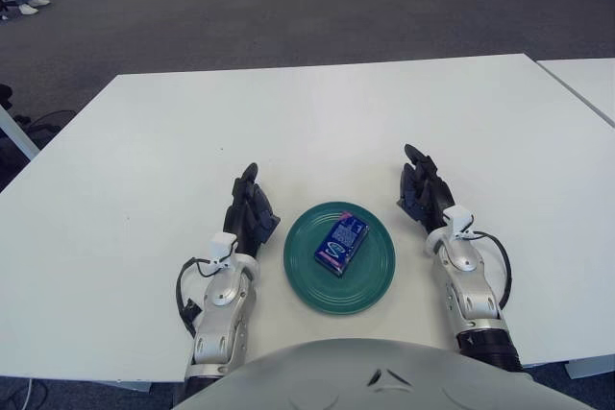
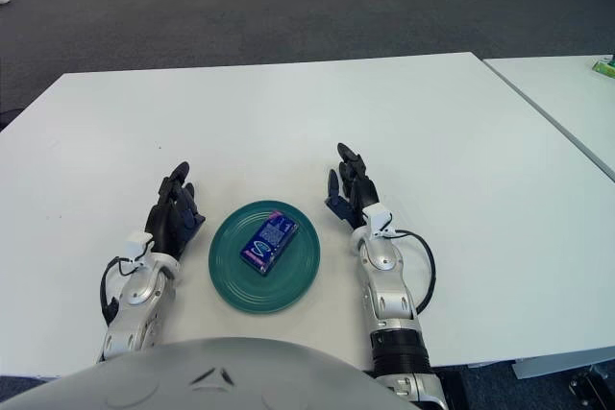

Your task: Put the gum into the plate.

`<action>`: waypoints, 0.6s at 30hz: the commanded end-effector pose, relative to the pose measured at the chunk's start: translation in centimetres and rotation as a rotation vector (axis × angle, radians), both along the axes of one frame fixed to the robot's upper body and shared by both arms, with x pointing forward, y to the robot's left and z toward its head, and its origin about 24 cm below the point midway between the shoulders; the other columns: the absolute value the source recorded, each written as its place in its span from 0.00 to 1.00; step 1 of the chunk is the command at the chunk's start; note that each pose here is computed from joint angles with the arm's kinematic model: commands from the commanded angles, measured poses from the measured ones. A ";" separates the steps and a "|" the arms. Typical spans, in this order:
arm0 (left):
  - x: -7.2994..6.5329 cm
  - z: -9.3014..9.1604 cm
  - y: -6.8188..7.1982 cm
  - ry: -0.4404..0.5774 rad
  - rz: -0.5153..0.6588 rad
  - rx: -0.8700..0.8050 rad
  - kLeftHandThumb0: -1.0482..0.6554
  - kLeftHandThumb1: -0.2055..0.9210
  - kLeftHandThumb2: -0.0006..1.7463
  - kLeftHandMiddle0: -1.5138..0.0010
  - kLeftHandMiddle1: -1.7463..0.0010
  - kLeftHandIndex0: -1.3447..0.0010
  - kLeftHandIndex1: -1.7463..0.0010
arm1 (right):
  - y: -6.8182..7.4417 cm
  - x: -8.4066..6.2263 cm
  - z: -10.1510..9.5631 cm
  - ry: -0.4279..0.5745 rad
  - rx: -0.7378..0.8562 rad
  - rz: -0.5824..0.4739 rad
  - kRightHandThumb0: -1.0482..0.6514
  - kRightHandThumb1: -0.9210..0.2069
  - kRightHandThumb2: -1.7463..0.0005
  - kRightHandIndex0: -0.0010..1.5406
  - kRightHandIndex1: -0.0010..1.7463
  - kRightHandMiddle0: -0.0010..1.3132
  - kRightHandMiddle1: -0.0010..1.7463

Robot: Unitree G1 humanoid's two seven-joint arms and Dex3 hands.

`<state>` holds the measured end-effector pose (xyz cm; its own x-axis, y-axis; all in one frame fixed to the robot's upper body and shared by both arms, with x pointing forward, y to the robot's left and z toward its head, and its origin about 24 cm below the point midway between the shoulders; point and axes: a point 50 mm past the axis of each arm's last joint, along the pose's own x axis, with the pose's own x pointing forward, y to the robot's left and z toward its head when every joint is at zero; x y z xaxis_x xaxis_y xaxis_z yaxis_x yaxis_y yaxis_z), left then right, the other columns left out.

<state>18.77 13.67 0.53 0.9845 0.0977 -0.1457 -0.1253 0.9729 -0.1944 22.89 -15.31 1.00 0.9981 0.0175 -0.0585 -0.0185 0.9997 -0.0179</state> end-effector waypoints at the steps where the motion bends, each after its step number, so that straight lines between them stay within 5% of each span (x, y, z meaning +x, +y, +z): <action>1: 0.4 0.2 -0.2 -0.018 0.009 -0.005 0.06 1.00 0.53 0.94 1.00 1.00 0.81 | 0.1 -0.1 0.4 -0.040 -0.003 -0.008 0.19 0.00 0.47 0.05 0.01 0.00 0.17; 18: 0.5 0.1 -0.4 -0.019 0.001 -0.006 0.07 1.00 0.54 0.92 0.99 1.00 0.79 | 0.2 -0.4 0.2 -0.049 -0.007 0.021 0.22 0.00 0.46 0.06 0.00 0.00 0.16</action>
